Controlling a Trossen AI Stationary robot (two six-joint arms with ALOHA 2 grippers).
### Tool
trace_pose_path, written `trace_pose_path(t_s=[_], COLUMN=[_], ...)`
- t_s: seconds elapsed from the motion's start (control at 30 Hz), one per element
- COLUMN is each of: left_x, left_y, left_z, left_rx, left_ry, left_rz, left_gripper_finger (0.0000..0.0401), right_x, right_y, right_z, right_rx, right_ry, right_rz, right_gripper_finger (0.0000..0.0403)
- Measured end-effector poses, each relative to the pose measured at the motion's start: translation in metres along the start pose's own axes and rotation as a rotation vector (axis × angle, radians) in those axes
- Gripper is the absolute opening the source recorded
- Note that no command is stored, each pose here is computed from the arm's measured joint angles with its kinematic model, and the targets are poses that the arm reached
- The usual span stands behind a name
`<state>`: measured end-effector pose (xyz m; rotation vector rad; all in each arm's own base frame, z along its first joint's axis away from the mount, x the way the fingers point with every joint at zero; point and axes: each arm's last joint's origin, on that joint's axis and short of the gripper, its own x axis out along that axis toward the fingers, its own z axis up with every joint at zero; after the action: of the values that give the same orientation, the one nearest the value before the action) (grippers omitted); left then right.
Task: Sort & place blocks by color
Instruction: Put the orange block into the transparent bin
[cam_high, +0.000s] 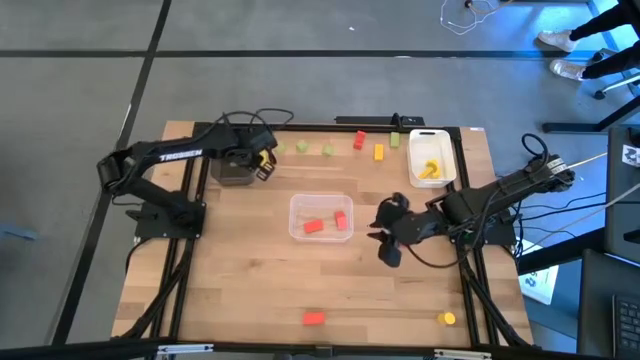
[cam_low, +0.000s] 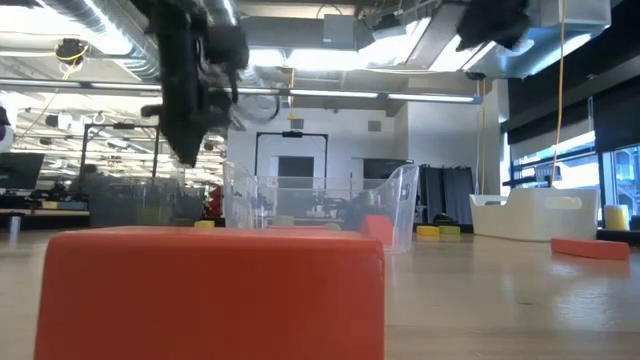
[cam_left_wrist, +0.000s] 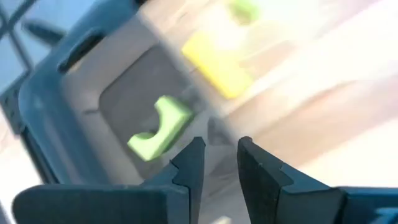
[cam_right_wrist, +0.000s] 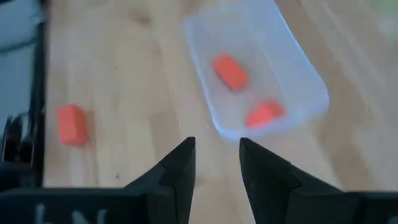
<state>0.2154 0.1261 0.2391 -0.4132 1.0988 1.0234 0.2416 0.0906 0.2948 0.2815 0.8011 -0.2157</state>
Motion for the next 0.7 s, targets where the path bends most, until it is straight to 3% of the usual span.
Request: trace_pose_path(t_s=[0.1, 0.27, 0.43, 0.53, 0.63, 0.7], left_x=[-0.027, -0.055, -0.069, -0.072, -0.074, -0.075], left_y=[-0.010, -0.024, -0.034, -0.038, -0.041, -0.043], left_z=[-0.005, -0.021, -0.031, -0.035, -0.038, -0.039], left_rx=[0.039, 0.071, 0.115, 0.140, 0.158, 0.166], left_ry=[-0.086, -0.163, -0.206, -0.212, -0.217, -0.218], left_rz=[-0.073, -0.174, -0.224, -0.241, -0.247, -0.253], left_gripper_finger=[0.0086, 0.0086, 0.0086, 0.0086, 0.0086, 0.0086], right_x=[-0.001, -0.002, 0.004, 0.009, 0.014, 0.017], right_y=[-0.008, -0.026, -0.037, -0.041, -0.047, -0.050], right_z=[-0.010, -0.028, -0.039, -0.045, -0.050, -0.052], right_rx=[0.240, 0.527, 0.698, 0.725, 0.540, 0.481], right_ry=[0.091, 0.152, 0.211, 0.281, 0.334, 0.350], right_rz=[-0.093, -0.332, -0.416, -0.420, -0.405, -0.404], right_gripper_finger=[0.0120, 0.0109, 0.0101, 0.0100, 0.0100, 0.0100])
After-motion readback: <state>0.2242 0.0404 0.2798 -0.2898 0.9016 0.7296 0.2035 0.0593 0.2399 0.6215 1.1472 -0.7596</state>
